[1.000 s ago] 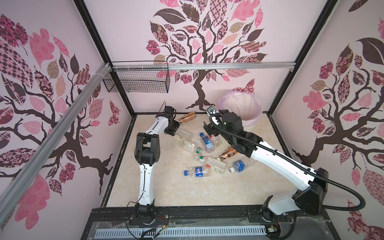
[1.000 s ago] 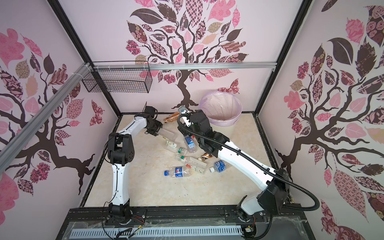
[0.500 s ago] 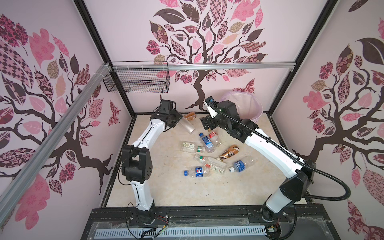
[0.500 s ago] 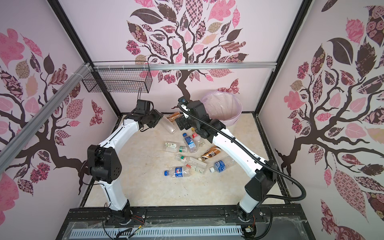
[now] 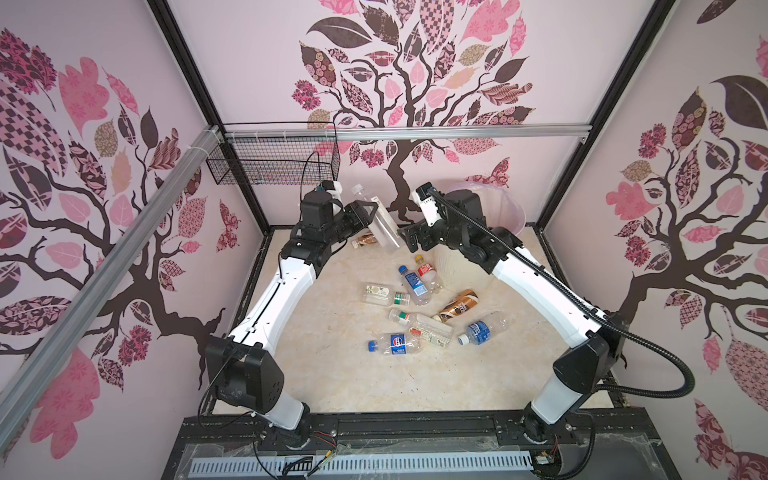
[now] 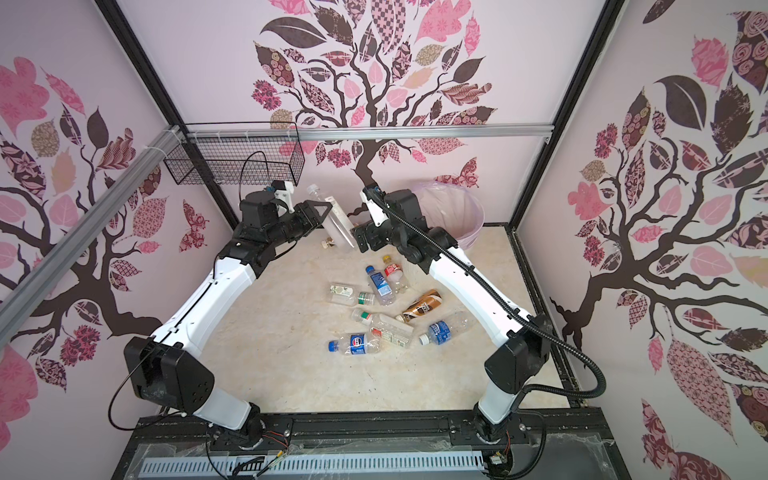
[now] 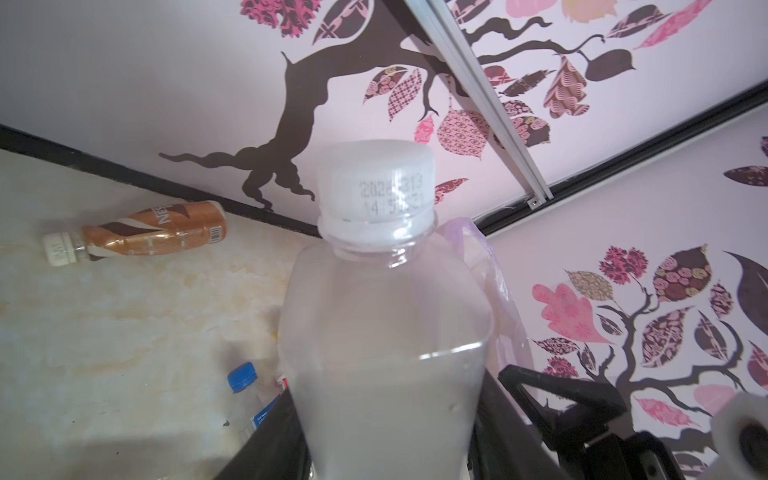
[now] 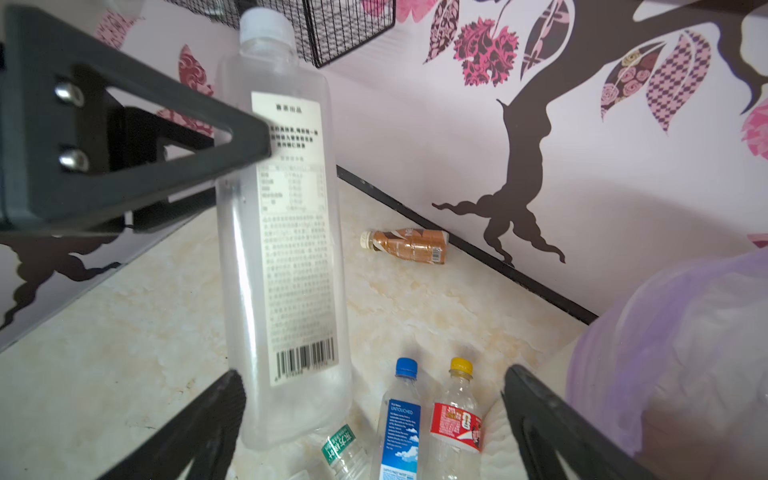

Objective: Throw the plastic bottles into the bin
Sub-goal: 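Raise the tall bottle toward the right gripper while the right grasps it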

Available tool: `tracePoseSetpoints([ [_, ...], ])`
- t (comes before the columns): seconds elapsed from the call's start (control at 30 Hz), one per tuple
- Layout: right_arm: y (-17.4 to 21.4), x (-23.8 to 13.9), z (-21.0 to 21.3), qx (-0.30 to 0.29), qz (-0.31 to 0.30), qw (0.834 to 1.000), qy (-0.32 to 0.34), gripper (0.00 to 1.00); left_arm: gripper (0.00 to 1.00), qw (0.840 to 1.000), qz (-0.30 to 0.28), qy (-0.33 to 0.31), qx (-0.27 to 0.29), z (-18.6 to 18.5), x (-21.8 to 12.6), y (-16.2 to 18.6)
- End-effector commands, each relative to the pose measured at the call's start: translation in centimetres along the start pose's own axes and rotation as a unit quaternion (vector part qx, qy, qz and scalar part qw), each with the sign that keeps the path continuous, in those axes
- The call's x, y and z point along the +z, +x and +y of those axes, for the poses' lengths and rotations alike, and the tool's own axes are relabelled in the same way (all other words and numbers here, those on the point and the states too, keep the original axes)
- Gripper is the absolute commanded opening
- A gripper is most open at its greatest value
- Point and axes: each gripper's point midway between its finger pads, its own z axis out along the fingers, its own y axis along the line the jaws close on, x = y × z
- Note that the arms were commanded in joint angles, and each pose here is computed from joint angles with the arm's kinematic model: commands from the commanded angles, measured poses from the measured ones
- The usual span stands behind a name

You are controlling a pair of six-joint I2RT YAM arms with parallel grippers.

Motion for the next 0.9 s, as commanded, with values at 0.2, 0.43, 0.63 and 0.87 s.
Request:
tracePoseSetpoints([
  [0.2, 0.1, 1.8, 3.1, 0.036, 0.008, 0.996, -0.083, 0.99, 0.46, 0.997, 0.011, 0.075, 0.018, -3.6, -0.7, 0.6],
  [0.43, -0.1, 3.0, 3.4, 0.054, 0.003, 0.994, -0.093, 0.83, 0.47, 0.995, 0.007, 0.100, 0.015, -5.1, -1.7, 0.6],
  [0.63, -0.7, 3.0, 4.3, 0.059, -0.005, 0.991, -0.118, 0.65, 0.51, 0.994, 0.006, 0.107, 0.007, -5.5, -2.0, 0.6],
  [0.87, -1.9, 1.0, 3.8, 0.061, -0.036, 0.992, -0.103, 0.36, 0.83, 0.996, 0.000, 0.093, -0.003, -5.2, -2.2, 0.4],
])
